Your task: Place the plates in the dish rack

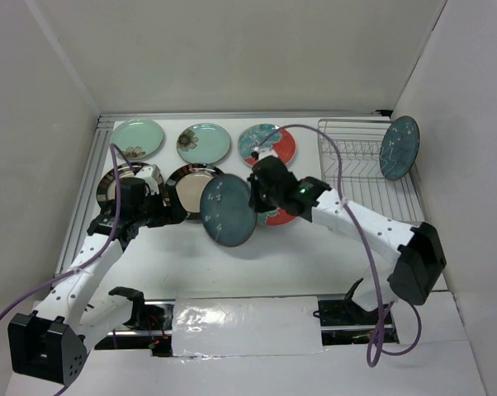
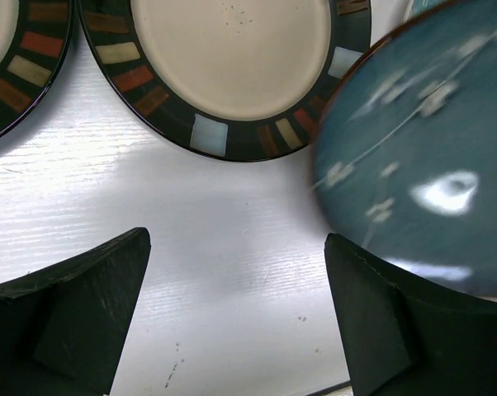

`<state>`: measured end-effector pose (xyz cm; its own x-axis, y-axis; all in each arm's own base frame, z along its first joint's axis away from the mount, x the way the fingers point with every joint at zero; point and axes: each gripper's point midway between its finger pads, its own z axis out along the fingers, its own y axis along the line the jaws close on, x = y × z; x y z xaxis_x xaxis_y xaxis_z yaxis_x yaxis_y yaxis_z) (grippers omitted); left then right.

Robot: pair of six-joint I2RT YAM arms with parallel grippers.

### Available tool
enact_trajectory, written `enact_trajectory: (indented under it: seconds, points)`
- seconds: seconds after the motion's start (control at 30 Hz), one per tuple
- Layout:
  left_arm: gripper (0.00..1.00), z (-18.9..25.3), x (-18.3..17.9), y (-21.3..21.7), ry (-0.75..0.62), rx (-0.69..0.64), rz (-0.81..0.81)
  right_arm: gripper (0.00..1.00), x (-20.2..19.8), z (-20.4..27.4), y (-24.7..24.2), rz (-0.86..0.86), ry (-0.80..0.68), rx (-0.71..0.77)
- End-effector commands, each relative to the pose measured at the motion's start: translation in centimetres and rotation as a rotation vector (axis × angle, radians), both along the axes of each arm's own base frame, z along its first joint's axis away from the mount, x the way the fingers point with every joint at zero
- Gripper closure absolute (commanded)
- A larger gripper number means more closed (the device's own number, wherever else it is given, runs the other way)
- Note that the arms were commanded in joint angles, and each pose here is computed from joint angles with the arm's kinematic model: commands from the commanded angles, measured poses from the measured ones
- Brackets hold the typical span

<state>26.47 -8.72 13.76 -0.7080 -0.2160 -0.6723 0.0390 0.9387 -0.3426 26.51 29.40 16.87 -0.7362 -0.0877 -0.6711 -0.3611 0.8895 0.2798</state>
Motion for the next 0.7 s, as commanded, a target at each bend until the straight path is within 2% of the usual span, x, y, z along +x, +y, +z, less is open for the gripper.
enact_trajectory:
  seconds: [0.0, 0.2, 0.37, 0.43, 0.5, 0.67]
  points:
    - [0.0, 1.6, 0.9, -0.1, -0.035, -0.006, 0.013, 1.0, 3.9, 11.2, -3.5, -0.095, -0.268, 0.055]
    - [0.0, 1.4, 0.9, -0.2, -0.025, -0.01, 0.006, 1.0, 8.0, 18.0, -11.4, -0.272, -0.494, -0.032]
    - [0.0, 1.1, 0.9, -0.4, -0.013, -0.014, -0.001, 1.0, 10.8, 23.2, -21.6, -0.469, -0.708, -0.145]
    - [0.0, 1.3, 1.0, -0.4, -0.022, -0.016, -0.001, 1.0, 11.8, 24.4, -25.8, -0.531, -0.761, -0.209]
    - [0.0, 1.3, 1.0, -0.4, -0.022, -0.016, -0.001, 1.0, 12.5, 25.3, -27.9, -0.556, -0.792, -0.236]
    - [0.0, 1.3, 1.0, -0.6, -0.021, -0.022, -0.008, 1.0, 12.8, 27.3, -35.4, -0.653, -0.874, -0.406]
